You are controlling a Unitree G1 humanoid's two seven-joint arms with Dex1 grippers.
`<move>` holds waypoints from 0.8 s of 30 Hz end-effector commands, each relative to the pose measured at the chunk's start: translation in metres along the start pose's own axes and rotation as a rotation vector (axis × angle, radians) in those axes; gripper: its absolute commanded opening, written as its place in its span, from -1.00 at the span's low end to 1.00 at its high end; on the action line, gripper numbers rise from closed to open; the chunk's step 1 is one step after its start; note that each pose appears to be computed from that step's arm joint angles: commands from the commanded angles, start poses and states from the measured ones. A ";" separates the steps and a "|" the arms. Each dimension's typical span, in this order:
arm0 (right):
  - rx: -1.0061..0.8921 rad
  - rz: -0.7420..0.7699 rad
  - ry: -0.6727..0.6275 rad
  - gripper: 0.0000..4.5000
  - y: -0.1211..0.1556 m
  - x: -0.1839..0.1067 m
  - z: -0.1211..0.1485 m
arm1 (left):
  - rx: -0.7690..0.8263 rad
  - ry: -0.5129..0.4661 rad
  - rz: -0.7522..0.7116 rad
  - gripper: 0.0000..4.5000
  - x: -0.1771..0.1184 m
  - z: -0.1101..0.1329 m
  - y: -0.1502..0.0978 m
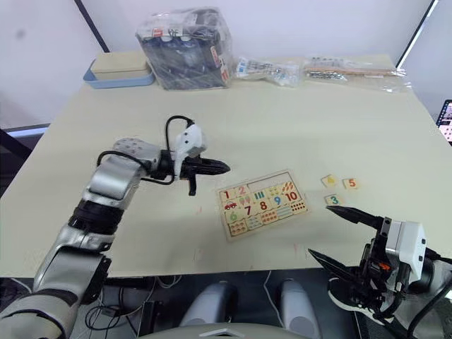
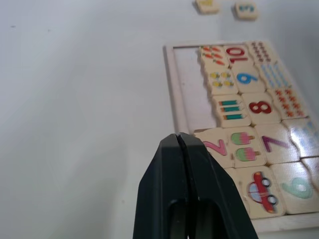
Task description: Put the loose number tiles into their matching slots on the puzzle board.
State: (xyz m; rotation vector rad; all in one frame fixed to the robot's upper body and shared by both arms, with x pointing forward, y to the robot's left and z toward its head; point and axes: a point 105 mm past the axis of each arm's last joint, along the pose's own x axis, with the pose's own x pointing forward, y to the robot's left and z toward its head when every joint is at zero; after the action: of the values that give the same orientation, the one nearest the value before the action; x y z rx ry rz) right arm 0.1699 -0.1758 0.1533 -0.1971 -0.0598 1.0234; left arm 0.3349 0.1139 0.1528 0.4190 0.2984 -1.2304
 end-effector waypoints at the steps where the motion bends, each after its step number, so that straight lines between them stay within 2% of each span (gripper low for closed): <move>1: 0.021 0.007 -0.010 1.00 -0.003 -0.001 0.001 | -0.015 -0.094 0.043 -0.98 -0.022 0.012 -0.010; 3: 0.052 -0.012 0.019 1.00 -0.007 -0.003 -0.004 | -0.063 -0.216 0.107 -0.98 -0.034 0.011 -0.013; 6: 0.087 -0.032 0.038 1.00 -0.014 -0.010 -0.009 | -0.124 -0.218 0.141 -0.98 -0.050 -0.005 -0.025; 13: 0.117 -0.093 0.073 1.00 -0.026 -0.034 -0.020 | -0.205 -0.257 0.187 -0.98 -0.068 -0.024 -0.046; 16: 0.122 -0.122 0.097 1.00 -0.035 -0.048 -0.024 | -0.242 -0.282 0.187 -0.59 -0.071 -0.031 -0.056; 19: 0.131 -0.143 0.113 1.00 -0.043 -0.060 -0.027 | -0.270 -0.276 0.205 -0.03 -0.073 -0.044 -0.060; 23: 0.131 -0.169 0.133 1.00 -0.050 -0.073 -0.031 | -0.283 -0.263 0.213 0.88 -0.072 -0.054 -0.067; 24: 0.134 -0.175 0.135 1.00 -0.051 -0.073 -0.032 | -0.288 -0.260 0.216 0.98 -0.073 -0.058 -0.068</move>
State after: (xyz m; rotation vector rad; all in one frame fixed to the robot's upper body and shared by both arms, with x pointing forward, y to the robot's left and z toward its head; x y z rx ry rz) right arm 0.1787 -0.2616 0.1264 -0.1006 0.1394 0.8466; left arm 0.2497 0.1816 0.1168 0.0104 0.2399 -1.0020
